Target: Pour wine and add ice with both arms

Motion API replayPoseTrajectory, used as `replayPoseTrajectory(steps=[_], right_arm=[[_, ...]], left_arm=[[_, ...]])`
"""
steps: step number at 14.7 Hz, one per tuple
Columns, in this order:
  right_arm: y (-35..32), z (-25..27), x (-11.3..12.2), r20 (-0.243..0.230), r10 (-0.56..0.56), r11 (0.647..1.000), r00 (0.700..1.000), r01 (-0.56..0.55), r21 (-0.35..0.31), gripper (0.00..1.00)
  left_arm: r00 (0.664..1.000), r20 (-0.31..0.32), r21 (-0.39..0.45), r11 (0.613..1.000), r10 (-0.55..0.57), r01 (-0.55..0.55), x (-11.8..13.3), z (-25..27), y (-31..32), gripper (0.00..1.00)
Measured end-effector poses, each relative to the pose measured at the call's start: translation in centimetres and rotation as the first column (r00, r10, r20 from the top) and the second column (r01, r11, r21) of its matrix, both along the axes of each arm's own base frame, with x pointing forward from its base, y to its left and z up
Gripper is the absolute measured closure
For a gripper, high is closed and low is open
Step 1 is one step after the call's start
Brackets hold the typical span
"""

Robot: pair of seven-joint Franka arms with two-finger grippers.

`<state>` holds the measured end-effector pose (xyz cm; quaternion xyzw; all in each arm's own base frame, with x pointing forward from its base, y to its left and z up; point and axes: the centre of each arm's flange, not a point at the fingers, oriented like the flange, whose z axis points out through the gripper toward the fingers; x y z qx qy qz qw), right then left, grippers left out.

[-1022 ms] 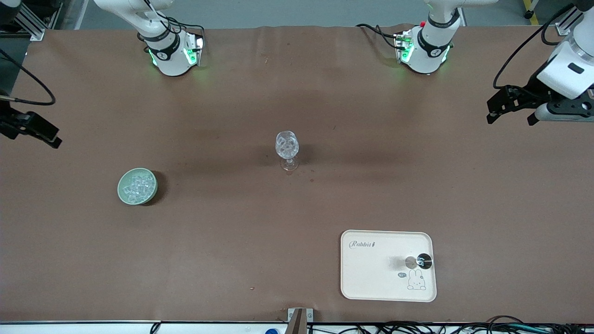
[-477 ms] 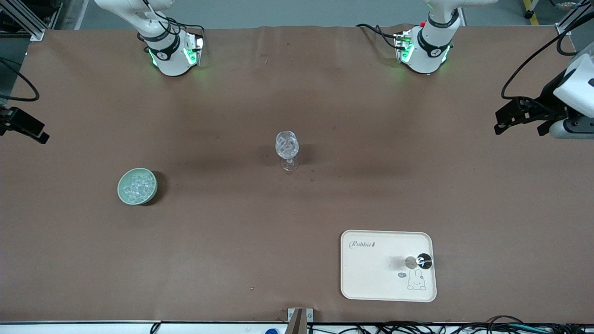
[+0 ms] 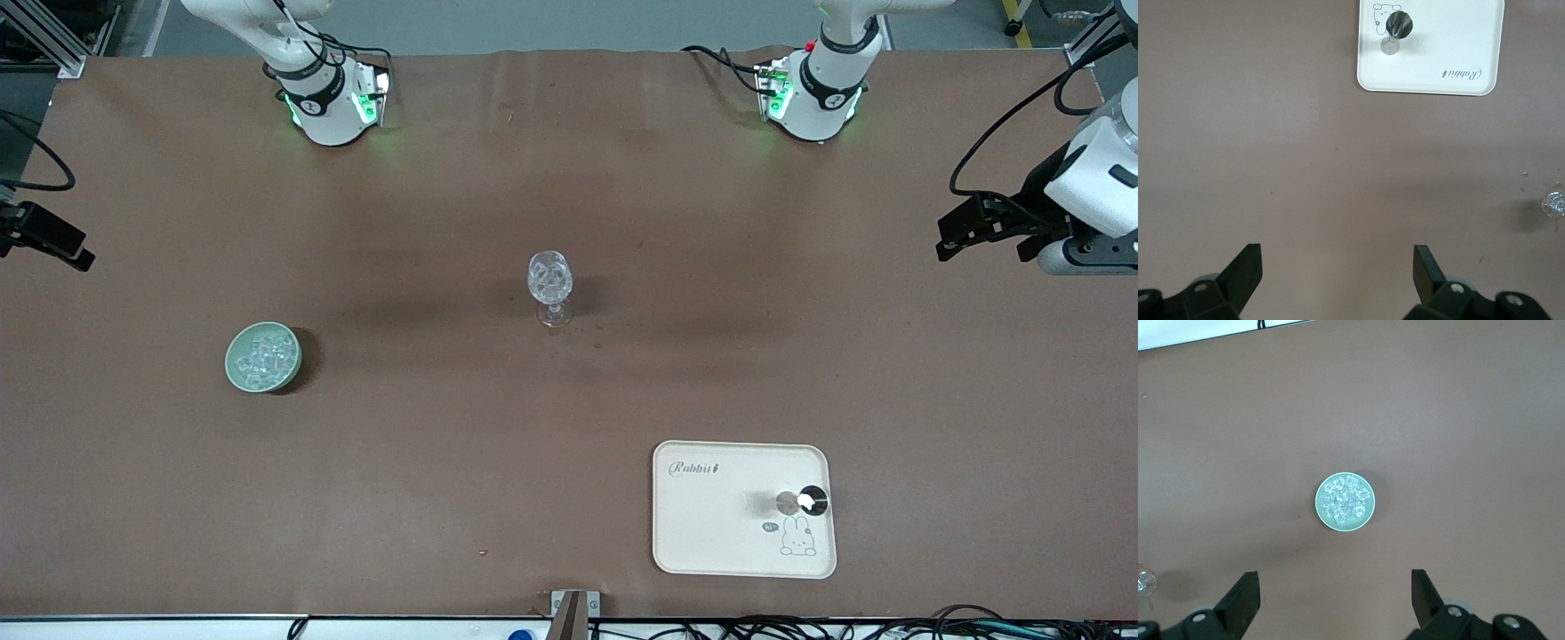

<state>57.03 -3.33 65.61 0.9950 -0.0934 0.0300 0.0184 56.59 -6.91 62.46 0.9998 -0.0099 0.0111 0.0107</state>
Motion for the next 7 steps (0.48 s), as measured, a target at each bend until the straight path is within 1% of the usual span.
replayPoseTrajectory(steps=[7], right_arm=[[0.02, -0.04, 0.00, -0.001, 0.002, 1.000, 1.000, -0.002, 0.002, 0.00]], left_arm=[[1.000, -0.005, 0.001, 1.000, 0.010, -0.010, 0.02, -0.23, 0.23, 0.00]])
